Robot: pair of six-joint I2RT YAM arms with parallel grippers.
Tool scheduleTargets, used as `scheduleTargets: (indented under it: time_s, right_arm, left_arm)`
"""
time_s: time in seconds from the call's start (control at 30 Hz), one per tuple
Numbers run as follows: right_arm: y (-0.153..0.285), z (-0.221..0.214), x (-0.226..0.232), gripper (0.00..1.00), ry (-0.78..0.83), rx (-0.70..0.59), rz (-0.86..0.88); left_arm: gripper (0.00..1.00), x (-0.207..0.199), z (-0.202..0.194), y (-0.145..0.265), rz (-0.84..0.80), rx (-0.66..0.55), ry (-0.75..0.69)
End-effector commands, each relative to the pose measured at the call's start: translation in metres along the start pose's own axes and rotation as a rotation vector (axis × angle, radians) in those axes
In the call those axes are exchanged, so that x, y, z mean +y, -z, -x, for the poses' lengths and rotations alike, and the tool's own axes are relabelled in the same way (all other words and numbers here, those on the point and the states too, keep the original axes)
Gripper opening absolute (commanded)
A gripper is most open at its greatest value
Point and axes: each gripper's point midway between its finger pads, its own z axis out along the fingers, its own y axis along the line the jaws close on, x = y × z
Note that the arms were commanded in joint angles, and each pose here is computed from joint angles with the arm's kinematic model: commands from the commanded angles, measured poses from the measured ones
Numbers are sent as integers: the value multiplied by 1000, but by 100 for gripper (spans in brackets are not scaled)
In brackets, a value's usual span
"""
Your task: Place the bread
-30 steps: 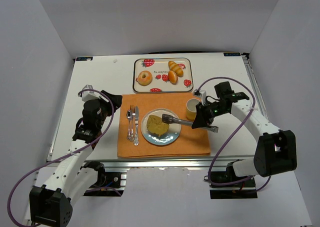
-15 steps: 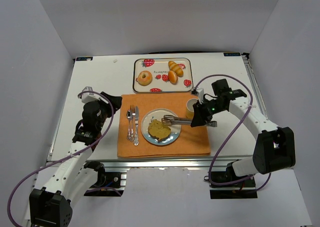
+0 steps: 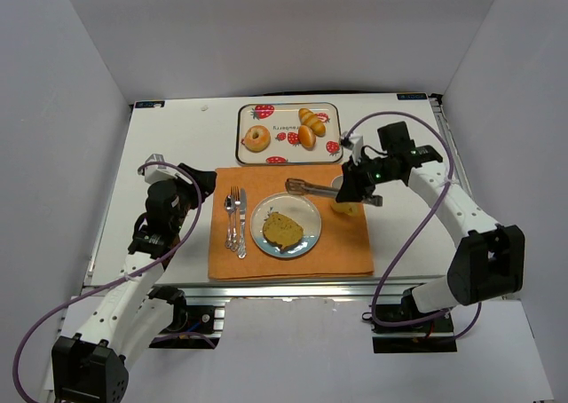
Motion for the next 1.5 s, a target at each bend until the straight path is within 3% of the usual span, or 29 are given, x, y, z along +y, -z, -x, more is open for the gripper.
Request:
scheduleTargets:
  time_s: [0.0, 0.3, 0.5, 1.1, 1.47]
  right_arm:
    - [8, 56, -17, 36, 88, -119, -71]
    - [17, 132, -115, 27, -15, -176, -451]
    - [5, 143, -150, 29, -60, -154, -513]
    - [-15, 138, -166, 43, -90, -140, -501]
    - [-18, 135, -174, 46, -81, -130, -523]
  left_arm:
    - [73, -4, 4, 2, -17, -17, 4]
    - [73, -4, 5, 2, -16, -18, 1]
    - [73, -3, 5, 2, -10, -20, 2]
    - [73, -5, 3, -6, -17, -12, 0]
    - [73, -4, 2, -8, -16, -9, 2]
